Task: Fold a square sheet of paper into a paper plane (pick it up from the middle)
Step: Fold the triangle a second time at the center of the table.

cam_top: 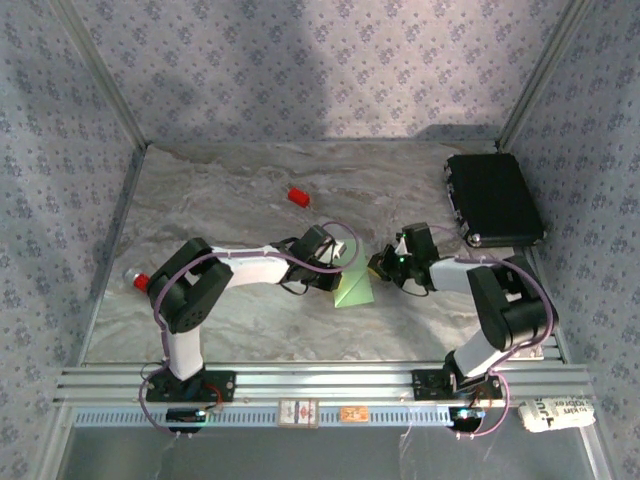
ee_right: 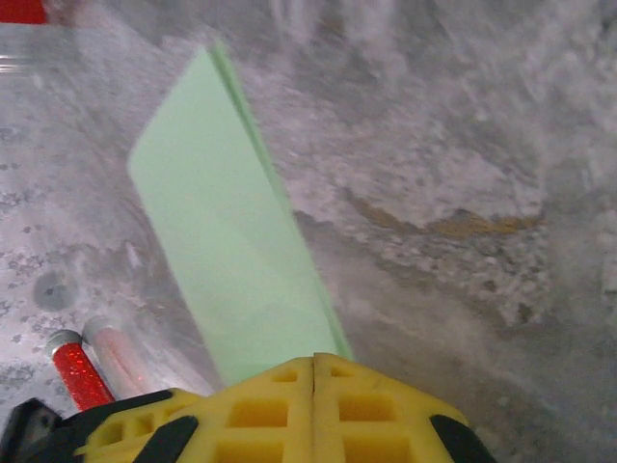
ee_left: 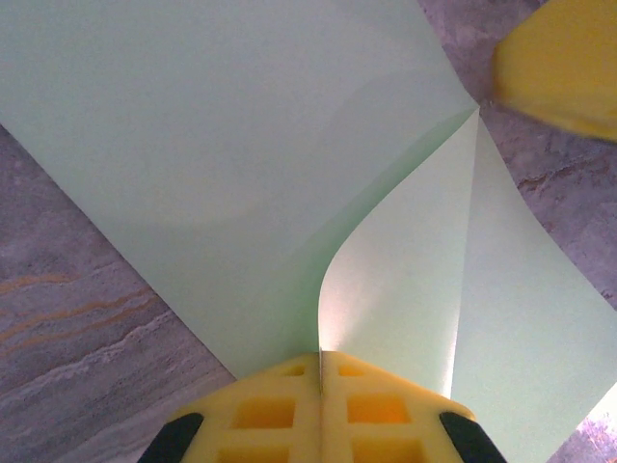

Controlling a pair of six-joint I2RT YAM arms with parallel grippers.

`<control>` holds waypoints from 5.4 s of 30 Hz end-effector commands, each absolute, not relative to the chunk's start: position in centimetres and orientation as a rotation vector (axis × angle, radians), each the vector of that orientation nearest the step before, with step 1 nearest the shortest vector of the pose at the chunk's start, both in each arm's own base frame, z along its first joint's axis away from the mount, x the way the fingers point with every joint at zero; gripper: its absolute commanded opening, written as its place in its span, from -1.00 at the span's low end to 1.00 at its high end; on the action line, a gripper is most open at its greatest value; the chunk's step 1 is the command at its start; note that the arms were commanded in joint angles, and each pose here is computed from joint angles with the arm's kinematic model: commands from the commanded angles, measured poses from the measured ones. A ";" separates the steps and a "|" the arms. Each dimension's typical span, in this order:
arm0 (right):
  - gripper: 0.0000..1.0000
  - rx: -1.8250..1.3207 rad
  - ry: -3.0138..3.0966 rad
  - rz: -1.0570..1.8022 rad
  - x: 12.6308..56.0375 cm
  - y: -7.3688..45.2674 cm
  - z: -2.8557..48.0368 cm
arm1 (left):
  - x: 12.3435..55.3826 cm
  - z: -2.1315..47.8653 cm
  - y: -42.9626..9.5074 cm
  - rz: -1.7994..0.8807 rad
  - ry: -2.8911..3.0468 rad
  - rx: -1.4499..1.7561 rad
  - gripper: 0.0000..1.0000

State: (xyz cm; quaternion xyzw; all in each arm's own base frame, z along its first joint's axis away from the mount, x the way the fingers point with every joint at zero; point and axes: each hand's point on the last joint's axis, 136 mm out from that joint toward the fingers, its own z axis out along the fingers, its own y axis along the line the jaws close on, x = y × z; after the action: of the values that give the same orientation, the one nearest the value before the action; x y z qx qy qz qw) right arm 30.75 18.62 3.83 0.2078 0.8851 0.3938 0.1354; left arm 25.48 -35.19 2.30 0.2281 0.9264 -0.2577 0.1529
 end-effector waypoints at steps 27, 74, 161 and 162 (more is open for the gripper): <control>-1.00 0.475 2.581 1.175 28.7 21.8 5.9 | 24.2 -0.4 -33.5 -0.680 2.770 0.651 -1.00; -1.00 0.615 2.655 1.120 27.3 21.7 0.4 | 24.2 -0.2 -33.5 -0.683 2.769 0.657 -0.97; -1.00 0.673 2.674 1.048 26.7 20.0 -0.4 | 18.1 0.6 -34.7 -1.043 3.020 0.562 -0.92; -1.00 0.673 2.676 1.049 26.7 20.1 -0.4 | 18.0 0.6 -34.6 -1.039 3.023 0.564 -0.92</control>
State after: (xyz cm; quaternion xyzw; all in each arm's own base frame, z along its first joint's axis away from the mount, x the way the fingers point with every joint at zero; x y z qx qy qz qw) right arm 27.99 22.11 1.93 0.2030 0.8864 0.4014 0.1092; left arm 20.39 -36.94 1.95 0.1720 0.9160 -0.3622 -0.0127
